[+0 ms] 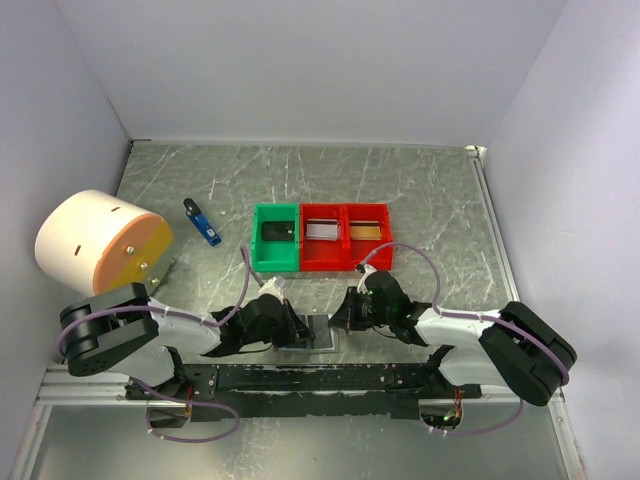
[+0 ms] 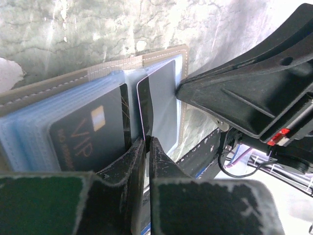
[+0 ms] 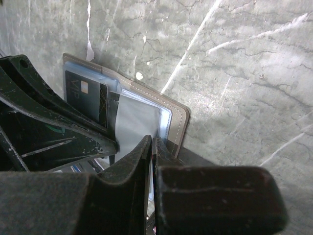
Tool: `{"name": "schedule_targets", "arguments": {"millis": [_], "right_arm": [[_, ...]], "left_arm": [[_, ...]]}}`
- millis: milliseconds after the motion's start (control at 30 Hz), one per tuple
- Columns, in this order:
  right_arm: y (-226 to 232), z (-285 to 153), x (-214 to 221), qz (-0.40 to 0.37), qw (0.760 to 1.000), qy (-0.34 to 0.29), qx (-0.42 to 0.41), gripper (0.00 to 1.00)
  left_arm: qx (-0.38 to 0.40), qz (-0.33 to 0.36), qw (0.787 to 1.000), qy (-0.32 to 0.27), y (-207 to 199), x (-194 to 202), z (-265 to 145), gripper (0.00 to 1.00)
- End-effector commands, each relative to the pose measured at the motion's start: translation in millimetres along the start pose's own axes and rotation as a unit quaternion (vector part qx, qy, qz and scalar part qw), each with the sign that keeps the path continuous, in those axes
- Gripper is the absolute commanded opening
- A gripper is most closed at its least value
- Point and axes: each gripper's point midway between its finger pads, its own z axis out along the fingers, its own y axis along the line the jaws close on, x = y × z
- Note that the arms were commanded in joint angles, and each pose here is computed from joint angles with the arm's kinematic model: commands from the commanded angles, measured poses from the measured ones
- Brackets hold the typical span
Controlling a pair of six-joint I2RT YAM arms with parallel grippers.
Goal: Take the credit cards out of the card holder
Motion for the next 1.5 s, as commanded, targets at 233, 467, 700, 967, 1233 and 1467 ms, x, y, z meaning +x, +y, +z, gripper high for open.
{"name": "schedule_targets", "arguments": {"millis": [233,467,700,967,1233,1467], "right_arm": [[-50,-8,38,0.004,0.994,0.058,0.092,0.06],[-47,-11,33,0.002,0.995,0.047,0.092,0.06],[-34,-12,26,-0.003,0.997,0.039,0.068,0.07],[44,-27,-10,-0.032,0.998,-0.022,-0.048,0.09],[24,-1,9,-0.029,0.999,0.02,0.027,0.11],[-14,-2,22,-0.033,0.993,0.045,0.108,0.11]], "left_arm": [[-0.008,0.009,1.0,-0.028,-14,-16,-11,0.08],[-0.023,0.014,0.999,-0.028,-11,-17,-14,0.07],[-0.032,0.02,0.999,-0.035,-9,-20,-20,0.07],[-0.033,0.028,0.999,-0.023,-11,-16,-15,0.07],[-0.03,0.028,0.999,-0.021,-14,-15,-12,0.08],[-0.024,0.024,0.999,-0.026,-16,-17,-13,0.1]]}}
